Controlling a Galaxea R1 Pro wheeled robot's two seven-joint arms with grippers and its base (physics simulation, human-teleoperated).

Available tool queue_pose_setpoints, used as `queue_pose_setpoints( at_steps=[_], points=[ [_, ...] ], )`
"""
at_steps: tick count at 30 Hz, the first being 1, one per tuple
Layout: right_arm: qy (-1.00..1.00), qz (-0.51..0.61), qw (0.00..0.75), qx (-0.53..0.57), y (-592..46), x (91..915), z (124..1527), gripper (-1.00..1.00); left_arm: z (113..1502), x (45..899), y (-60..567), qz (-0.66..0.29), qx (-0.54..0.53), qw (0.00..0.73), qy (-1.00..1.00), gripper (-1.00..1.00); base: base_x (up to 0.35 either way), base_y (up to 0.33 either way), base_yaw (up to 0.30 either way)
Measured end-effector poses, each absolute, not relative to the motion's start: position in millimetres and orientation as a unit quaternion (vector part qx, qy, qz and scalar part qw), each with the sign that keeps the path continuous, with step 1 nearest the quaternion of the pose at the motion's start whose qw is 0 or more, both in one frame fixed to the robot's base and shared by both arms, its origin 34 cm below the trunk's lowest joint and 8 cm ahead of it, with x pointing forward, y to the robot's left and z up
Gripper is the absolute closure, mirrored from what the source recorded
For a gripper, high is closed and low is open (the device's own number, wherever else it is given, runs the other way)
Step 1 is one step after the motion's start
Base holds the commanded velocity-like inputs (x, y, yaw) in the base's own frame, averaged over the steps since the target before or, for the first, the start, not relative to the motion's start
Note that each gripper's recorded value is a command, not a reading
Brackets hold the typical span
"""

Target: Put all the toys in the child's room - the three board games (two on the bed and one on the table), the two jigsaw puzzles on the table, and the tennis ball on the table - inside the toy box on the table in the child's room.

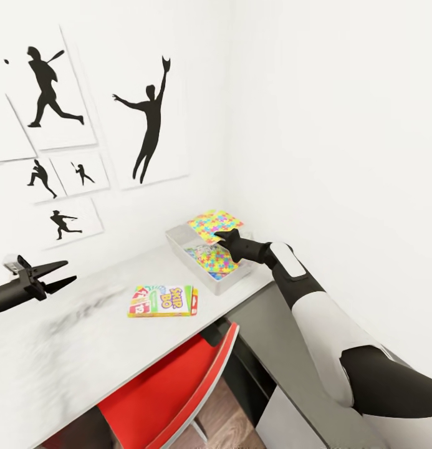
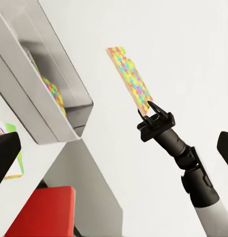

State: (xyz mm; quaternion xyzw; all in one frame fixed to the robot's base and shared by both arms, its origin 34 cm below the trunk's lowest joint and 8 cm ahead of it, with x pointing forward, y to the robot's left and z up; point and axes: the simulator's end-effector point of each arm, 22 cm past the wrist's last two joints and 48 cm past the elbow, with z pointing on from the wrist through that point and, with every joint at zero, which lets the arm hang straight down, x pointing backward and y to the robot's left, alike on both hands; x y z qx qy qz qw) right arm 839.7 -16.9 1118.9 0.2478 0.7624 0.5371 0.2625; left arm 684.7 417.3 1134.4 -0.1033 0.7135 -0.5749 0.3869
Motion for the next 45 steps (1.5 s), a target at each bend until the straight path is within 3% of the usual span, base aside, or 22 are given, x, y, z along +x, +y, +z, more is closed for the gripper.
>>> queue_pose_setpoints(
  at_steps=[25, 45],
  points=[
    [0.768, 0.532, 0.247, 0.256, -16.9, 843.0, 1090.2, 1.00, 1111.6, 689.2, 416.4, -0.578, -0.117, 0.373, 0.716, -1.00, 0.000, 0.003, -0.083],
    [0.778, 0.532, 0.222, 0.250, -10.0, 838.2, 1067.8, 1.00, 1093.5, 691.6, 416.2, -0.576, -0.125, 0.363, 0.721, -1.00, 0.000, 0.056, 0.032]
  ],
)
